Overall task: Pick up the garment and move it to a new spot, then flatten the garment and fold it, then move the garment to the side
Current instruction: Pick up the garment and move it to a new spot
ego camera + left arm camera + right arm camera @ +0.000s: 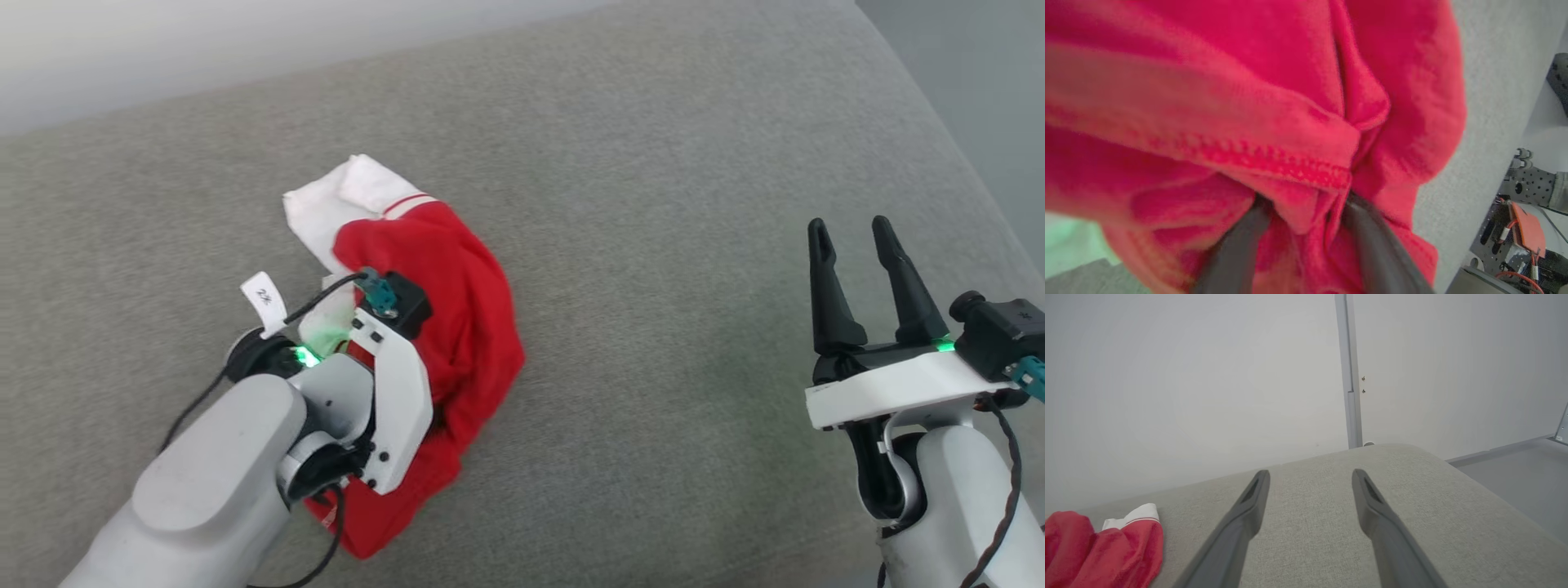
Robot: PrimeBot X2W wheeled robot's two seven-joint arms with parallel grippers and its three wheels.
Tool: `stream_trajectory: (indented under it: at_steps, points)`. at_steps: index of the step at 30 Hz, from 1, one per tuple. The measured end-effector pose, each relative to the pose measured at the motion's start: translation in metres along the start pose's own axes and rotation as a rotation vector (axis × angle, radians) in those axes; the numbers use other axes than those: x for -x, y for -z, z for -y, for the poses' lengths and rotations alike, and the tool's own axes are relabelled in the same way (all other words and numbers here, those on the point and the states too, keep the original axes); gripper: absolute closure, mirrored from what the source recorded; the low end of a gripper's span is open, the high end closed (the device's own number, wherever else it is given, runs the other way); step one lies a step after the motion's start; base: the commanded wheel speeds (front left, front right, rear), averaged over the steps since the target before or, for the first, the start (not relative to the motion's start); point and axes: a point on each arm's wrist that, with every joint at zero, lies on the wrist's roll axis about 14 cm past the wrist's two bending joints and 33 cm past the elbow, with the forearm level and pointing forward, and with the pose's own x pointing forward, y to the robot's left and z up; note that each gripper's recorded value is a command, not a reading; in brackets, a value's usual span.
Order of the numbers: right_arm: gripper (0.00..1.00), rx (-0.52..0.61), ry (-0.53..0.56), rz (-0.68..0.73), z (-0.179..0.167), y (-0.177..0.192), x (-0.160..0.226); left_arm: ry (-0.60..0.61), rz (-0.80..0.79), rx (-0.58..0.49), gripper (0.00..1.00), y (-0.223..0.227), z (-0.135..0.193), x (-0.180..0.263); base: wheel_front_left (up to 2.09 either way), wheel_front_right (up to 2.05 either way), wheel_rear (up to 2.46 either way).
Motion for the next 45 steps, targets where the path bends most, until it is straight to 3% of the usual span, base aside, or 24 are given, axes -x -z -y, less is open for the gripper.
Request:
stream_trajectory:
  at_steps: [7, 18, 21, 33, 45]
  points:
    - [0.00, 0.000, -0.054, 0.016, -0.015, -0.005, -0.005, -0.067, 0.154, 0.012, 0.00, -0.016, -0.015, 0.036, 0.00, 0.00, 0.00]
    - [0.00, 0.002, -0.167, 0.037, -0.048, -0.013, -0.006, -0.281, 0.587, 0.074, 0.00, -0.038, -0.053, 0.126, 0.00, 0.00, 0.00]
    - [0.00, 0.001, -0.190, 0.040, -0.054, -0.015, -0.003, -0.388, 0.759, 0.075, 0.00, -0.037, -0.064, 0.165, 0.00, 0.00, 0.00]
    - [0.00, -0.001, -0.226, 0.044, -0.064, -0.020, 0.006, -0.666, 1.049, 0.151, 0.00, 0.013, -0.084, 0.245, 0.00, 0.00, 0.00]
    - [0.00, -0.011, -0.245, 0.030, -0.072, -0.016, 0.012, -0.866, 1.085, 0.335, 0.00, 0.094, -0.083, 0.273, 0.00, 0.00, 0.00]
